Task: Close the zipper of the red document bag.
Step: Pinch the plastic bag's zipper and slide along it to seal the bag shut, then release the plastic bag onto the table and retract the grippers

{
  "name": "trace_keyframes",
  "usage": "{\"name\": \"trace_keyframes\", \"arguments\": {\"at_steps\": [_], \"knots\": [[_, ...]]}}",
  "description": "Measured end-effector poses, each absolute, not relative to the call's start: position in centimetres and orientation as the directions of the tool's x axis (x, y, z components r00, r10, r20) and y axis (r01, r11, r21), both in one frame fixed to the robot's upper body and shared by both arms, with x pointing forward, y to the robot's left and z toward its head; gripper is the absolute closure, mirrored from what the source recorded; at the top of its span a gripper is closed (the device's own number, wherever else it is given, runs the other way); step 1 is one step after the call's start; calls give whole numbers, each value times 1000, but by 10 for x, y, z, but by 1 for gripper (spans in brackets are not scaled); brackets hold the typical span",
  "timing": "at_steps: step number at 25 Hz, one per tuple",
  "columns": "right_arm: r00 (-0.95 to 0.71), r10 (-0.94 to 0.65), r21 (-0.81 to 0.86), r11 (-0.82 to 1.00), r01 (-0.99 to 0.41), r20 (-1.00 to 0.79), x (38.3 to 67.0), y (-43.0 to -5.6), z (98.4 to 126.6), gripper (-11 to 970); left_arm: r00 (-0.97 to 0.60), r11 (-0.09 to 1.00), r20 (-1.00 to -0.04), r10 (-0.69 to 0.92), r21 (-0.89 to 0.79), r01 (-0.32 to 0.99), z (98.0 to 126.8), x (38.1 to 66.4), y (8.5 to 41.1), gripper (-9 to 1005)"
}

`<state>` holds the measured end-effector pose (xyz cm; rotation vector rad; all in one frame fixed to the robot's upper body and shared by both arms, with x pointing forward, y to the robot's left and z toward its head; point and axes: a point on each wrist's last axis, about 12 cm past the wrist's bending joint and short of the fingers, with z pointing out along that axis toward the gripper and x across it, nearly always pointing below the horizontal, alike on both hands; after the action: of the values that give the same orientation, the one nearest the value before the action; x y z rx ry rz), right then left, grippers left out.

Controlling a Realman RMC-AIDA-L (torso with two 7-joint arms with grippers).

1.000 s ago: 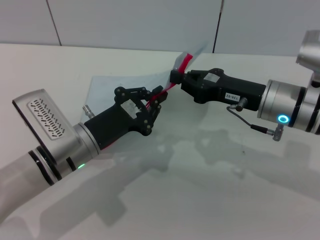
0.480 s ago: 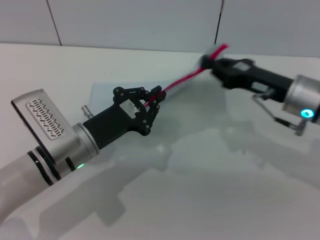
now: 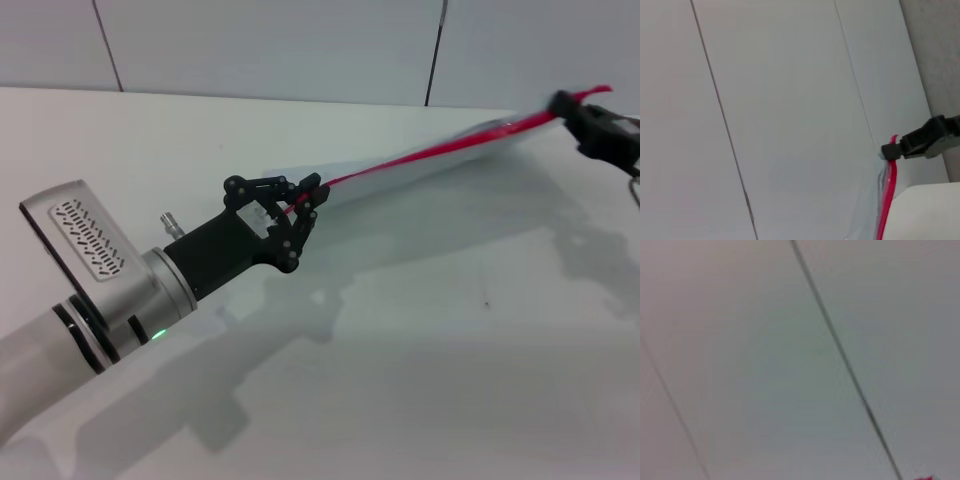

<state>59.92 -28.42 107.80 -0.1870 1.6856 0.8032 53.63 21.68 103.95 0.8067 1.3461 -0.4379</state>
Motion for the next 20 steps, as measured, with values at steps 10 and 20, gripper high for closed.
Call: {"name": "trace_keyframes", "arguments": {"at_steps": [10,20], "knots": [[-285,286,395,786,-476,-915,598,-293,1073,921,199,671,-966,163,257,696,1040,537,219,890],[-108,299,312,809,-499,-948,578,-296,1071,686,184,734,-974,131,220,642,1041,539,225,708]]}}
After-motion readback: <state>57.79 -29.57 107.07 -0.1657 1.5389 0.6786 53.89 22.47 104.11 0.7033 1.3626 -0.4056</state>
